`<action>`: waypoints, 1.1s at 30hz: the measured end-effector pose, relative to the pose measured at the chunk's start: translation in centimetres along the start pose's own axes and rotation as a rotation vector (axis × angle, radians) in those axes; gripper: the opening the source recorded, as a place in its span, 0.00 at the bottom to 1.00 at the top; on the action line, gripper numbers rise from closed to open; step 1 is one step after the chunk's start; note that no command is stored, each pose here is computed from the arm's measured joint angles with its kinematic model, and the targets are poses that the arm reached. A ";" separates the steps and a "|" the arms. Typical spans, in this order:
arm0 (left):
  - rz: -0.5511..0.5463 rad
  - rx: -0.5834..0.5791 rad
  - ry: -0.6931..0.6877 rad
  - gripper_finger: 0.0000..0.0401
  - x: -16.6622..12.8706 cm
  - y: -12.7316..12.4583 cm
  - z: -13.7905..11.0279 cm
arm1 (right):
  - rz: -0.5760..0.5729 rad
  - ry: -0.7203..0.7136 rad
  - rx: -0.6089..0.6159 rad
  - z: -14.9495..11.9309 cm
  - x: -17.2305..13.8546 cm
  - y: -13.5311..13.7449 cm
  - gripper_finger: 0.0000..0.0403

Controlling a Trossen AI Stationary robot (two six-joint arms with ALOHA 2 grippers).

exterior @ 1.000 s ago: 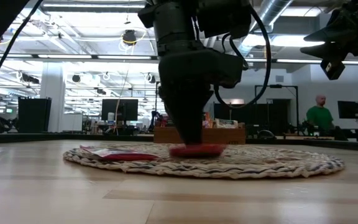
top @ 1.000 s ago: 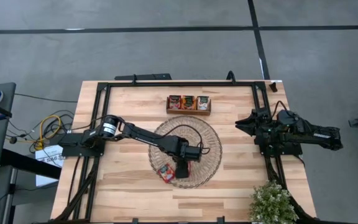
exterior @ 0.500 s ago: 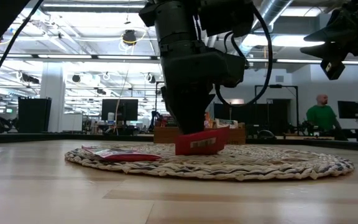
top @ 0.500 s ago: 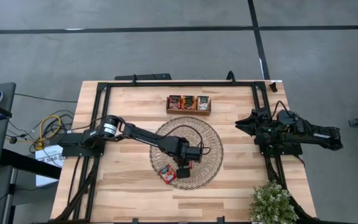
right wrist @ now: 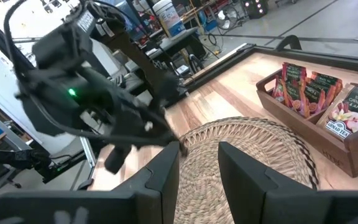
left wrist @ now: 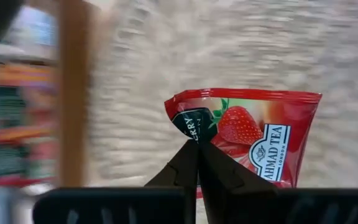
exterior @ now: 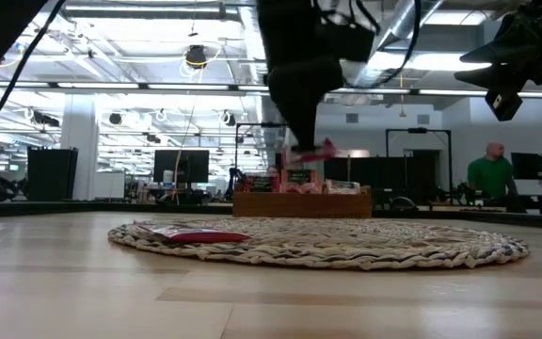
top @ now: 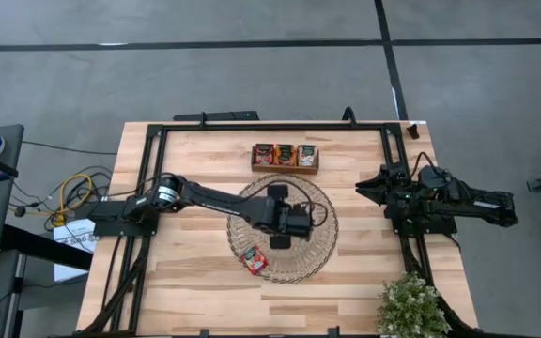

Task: Pick & Place Tea
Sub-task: Put the right red tea bag into the left slot of the wooden organizer

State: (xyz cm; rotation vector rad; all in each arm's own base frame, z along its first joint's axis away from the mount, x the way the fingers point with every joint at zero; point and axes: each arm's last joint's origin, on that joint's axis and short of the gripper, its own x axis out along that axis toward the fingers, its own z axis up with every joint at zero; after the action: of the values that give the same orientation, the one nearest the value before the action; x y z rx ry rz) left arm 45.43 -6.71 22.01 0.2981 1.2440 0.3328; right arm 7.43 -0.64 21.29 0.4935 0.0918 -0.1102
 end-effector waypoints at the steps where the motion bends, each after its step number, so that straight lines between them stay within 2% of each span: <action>1: 0.048 0.016 -0.008 0.00 -0.4 0.4 0.2 | 0.000 0.000 0.000 0.0 0.0 0.0 0.25; 5: 0.273 0.053 -0.049 0.00 -1.0 2.0 0.8 | 0.000 0.000 0.000 0.0 0.0 0.0 0.25; 10: 0.565 0.070 -0.001 0.00 -0.3 4.8 0.7 | 0.000 0.000 0.000 0.0 0.0 0.0 0.25; 14: 0.709 0.023 0.074 0.00 0.7 8.0 0.0 | 0.000 0.000 0.000 0.0 0.0 0.0 0.25; 19: 0.770 -0.005 0.156 0.00 1.8 11.2 -0.8 | 0.000 0.000 0.000 0.0 0.0 0.0 0.25; 25: 0.899 -0.008 0.190 0.00 2.2 13.2 -1.1 | 0.000 0.000 0.000 0.0 0.0 0.0 0.26; 29: 0.895 0.002 0.210 0.00 2.2 13.4 -1.4 | 0.000 0.000 0.000 0.0 0.0 0.0 0.26; 33: 0.858 -0.069 0.181 0.00 2.3 13.0 -1.5 | 0.000 0.000 0.000 0.0 0.0 0.0 0.26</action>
State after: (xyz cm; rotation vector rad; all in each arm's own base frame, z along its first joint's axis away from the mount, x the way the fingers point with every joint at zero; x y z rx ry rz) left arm 43.59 6.17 24.81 0.7531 1.2242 1.1553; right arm 7.43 -0.64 21.29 0.4935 0.0917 -0.1103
